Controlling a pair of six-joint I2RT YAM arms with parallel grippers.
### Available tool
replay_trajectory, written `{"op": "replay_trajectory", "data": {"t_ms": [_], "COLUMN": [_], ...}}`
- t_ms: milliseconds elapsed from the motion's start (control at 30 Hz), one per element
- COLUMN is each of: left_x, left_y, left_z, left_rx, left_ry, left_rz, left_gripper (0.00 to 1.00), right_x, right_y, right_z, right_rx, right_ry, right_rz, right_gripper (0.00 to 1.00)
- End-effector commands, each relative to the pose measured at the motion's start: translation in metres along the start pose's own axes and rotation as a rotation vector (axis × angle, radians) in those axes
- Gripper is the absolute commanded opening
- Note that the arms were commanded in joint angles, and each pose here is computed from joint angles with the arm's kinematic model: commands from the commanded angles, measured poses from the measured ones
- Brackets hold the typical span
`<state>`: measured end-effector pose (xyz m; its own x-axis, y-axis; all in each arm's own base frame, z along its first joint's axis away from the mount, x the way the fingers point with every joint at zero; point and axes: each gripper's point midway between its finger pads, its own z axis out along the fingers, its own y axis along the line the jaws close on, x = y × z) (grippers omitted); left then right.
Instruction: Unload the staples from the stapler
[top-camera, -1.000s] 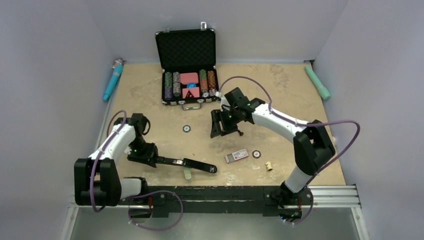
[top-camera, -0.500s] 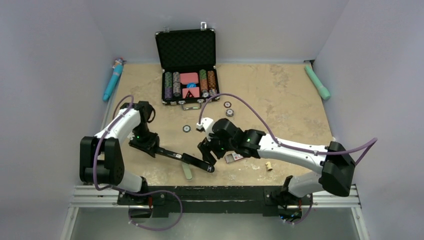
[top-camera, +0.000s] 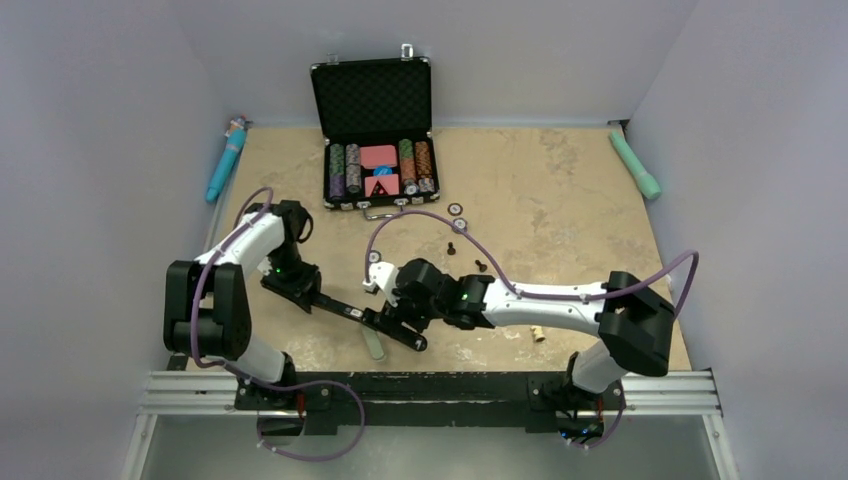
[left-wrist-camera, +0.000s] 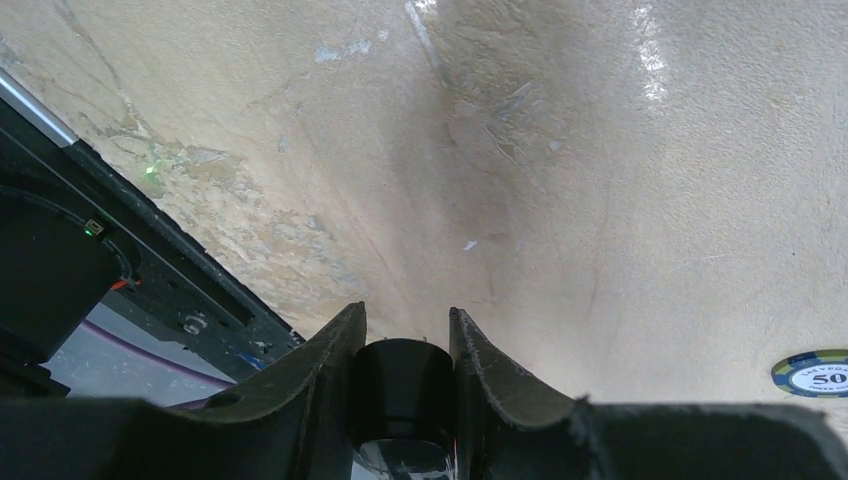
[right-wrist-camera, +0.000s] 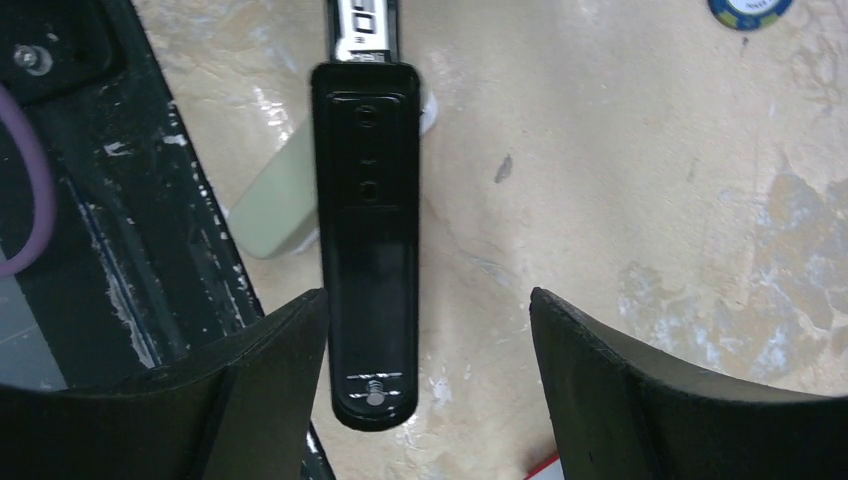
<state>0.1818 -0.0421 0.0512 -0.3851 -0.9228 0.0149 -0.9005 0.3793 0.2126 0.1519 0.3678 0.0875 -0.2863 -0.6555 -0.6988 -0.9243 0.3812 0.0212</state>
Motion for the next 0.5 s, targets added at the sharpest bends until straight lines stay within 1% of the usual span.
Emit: {"op": "replay_trajectory", "data": {"t_ms": [0, 267, 467], "left_x": [-0.008, -0.009, -0.010], "left_y": [-0.002, -0.004, -0.004], "left_z": [-0.003, -0.002, -0.003], "left_rx": [0.013, 0.015, 0.018], "left_ry": [-0.045, -0.045, -0.053], "left_rz": [0.051, 0.054, 0.053], "left_gripper": [0.00, 0.00, 0.00], "right_x": [-0.014, 0.003, 0.004], "right_y": [0.007, 0.009, 0.012], "right_z": [0.003, 0.012, 0.026], "right_rx": [0.001, -0.016, -0.022], "right_ry": [-0.063, -0.015, 0.009], "right_rz": [-0.054, -0.059, -0.022], "right_gripper": [0.75, 0.73, 0.73]}}
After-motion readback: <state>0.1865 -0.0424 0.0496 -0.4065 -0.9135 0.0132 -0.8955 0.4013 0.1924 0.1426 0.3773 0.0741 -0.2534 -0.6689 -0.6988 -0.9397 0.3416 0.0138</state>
